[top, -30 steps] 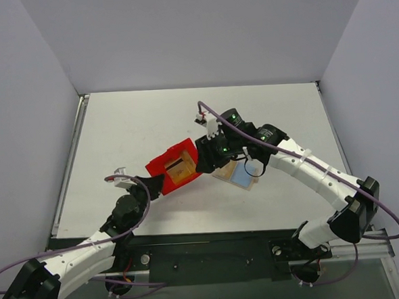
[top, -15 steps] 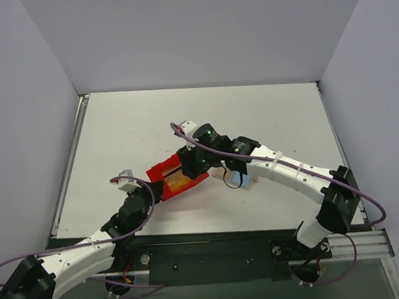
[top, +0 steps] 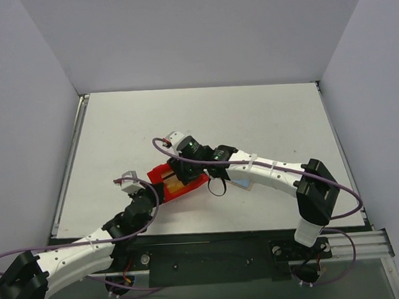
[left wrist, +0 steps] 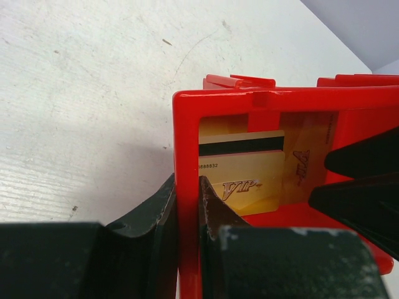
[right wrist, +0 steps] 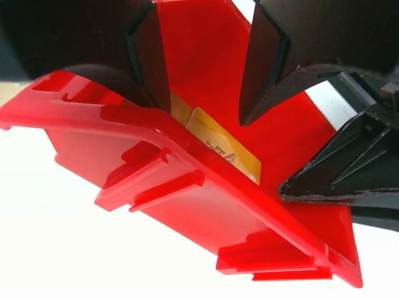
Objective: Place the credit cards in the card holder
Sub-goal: Pick up the credit card from the storage box.
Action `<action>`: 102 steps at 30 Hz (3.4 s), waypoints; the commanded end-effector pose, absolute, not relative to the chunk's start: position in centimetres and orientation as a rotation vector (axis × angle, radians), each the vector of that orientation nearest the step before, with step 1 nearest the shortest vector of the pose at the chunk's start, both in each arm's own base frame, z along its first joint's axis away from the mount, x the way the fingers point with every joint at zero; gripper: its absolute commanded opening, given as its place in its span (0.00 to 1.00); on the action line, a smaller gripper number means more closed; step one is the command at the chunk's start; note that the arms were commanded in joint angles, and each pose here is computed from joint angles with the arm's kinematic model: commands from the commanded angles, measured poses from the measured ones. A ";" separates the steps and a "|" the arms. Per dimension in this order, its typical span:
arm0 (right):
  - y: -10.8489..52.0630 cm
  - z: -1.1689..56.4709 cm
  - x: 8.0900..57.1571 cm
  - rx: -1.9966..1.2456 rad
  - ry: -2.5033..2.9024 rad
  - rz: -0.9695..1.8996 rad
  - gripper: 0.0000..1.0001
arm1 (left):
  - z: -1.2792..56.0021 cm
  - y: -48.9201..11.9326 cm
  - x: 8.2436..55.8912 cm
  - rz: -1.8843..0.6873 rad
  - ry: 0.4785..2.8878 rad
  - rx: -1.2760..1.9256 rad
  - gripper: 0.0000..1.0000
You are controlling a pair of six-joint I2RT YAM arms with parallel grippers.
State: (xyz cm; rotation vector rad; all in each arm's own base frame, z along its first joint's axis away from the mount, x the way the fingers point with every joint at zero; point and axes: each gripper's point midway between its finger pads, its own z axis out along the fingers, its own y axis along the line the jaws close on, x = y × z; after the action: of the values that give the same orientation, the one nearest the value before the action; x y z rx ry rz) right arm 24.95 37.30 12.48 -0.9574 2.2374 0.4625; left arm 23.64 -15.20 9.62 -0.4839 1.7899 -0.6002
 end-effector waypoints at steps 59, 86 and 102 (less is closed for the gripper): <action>35.8 0.7 28.3 -0.579 2.293 0.306 0.44 | 14.0 -16.9 23.9 -0.754 1.679 -0.523 0.00; 40.3 2.4 25.3 -0.634 2.254 0.693 0.44 | 13.4 -17.3 23.8 -0.761 1.685 -0.506 0.00; 40.8 4.8 24.2 -0.650 2.194 0.826 0.44 | 13.1 -17.3 23.8 -0.753 1.698 -0.511 0.00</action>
State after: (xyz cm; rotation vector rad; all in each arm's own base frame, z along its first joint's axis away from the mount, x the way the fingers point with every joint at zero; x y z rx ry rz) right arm 25.74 41.47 5.67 -0.6013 2.1478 0.7765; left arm 23.34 -12.97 7.46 -0.4383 1.8288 -0.4080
